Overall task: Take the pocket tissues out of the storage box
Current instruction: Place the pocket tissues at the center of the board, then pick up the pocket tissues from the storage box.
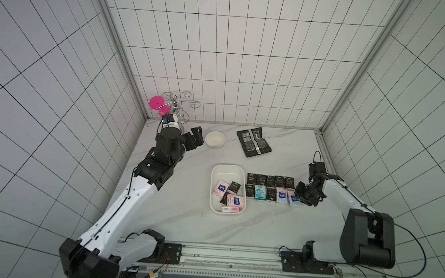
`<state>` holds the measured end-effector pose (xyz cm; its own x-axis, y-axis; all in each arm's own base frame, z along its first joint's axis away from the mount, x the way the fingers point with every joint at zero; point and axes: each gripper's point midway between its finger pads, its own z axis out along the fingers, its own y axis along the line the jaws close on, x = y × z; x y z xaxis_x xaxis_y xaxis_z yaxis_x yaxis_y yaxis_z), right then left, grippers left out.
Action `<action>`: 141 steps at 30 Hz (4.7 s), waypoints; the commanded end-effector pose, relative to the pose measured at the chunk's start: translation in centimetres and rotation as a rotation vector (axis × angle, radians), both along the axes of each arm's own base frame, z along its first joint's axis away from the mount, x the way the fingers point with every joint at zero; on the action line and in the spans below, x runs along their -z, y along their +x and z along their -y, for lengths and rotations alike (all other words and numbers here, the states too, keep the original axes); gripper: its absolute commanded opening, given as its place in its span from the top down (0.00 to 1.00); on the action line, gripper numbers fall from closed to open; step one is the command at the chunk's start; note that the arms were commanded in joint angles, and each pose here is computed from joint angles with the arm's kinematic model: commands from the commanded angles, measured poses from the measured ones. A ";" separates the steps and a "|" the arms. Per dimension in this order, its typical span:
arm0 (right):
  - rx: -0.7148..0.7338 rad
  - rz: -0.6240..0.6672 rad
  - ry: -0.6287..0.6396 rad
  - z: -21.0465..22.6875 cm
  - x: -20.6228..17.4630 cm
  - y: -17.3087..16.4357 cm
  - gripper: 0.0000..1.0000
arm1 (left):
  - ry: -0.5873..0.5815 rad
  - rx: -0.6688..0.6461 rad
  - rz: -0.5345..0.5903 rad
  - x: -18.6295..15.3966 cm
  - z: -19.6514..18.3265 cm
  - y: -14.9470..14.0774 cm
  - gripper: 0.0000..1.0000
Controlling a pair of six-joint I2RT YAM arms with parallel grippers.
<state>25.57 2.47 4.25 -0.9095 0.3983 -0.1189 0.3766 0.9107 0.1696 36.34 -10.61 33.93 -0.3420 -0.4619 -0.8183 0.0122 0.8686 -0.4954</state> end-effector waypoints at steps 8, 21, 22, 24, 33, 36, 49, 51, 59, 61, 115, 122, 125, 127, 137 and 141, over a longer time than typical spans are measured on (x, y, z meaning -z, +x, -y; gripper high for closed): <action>0.031 0.012 0.026 -0.4 0.7 -0.2 0.72 | 0.004 -0.006 0.008 -0.3 -0.2 0.0 0.01; -0.023 0.033 0.005 -0.3 0.4 1.2 0.72 | 0.010 -0.011 0.003 -0.1 -0.3 0.2 0.01; -0.032 0.033 0.000 -0.2 0.4 1.2 0.72 | 0.007 -0.009 0.003 -0.1 -0.2 0.2 0.01; -0.043 0.038 -0.004 -0.2 0.3 1.3 0.71 | 0.003 -0.005 0.002 -0.1 -0.1 0.3 0.01; -0.061 0.069 -0.014 -0.3 -0.5 2.3 0.71 | 0.003 -0.004 -0.002 0.1 0.0 0.4 0.01; -0.071 0.073 -0.004 -0.8 -0.6 2.7 0.71 | 0.004 -0.005 0.000 -0.1 0.0 0.4 0.02; -0.101 0.069 -0.043 -0.5 -1.3 2.5 0.71 | 0.007 -0.008 -0.001 0.0 -0.1 0.3 0.01; -0.109 0.063 -0.047 -0.5 -1.2 2.3 0.71 | 0.007 -0.007 -0.003 0.0 -0.1 0.3 0.02; -0.101 0.100 -0.054 -0.5 -3.1 2.6 0.68 | 0.011 -0.014 0.005 -0.3 -0.2 0.2 0.01; -0.104 0.122 -0.061 -0.5 -4.5 2.6 0.67 | 0.011 -0.013 0.003 -0.3 -0.2 0.2 0.02; -0.812 0.199 -0.167 -30.6 -0.2 -8.2 0.73 | 0.158 -0.094 -0.080 1.5 -2.0 0.5 0.01; -0.817 0.218 -0.167 -30.7 -0.7 -8.0 0.95 | 0.156 -0.093 -0.080 1.5 -2.0 0.5 0.01; -0.821 0.233 -0.138 -31.3 -1.3 -8.0 1.00 | 0.152 -0.092 -0.080 1.6 -2.0 0.5 0.02; -0.823 0.248 -0.123 -31.6 -2.0 -7.9 1.00 | 0.152 -0.094 -0.080 1.6 -2.0 0.5 0.01; -0.809 0.361 -0.030 -31.7 -7.5 -7.7 1.00 | 0.153 -0.101 -0.075 1.4 -2.2 0.5 0.01; -0.795 0.404 -0.009 -31.0 -9.6 -7.7 1.00 | 0.148 -0.097 -0.075 1.3 -2.1 0.6 0.01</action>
<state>17.77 34.90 13.28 -0.8145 -0.3330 -0.4750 -0.4590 0.8706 0.1768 37.11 -8.75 31.64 -0.3845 -0.3733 -0.8443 -0.1139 0.9268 -0.3579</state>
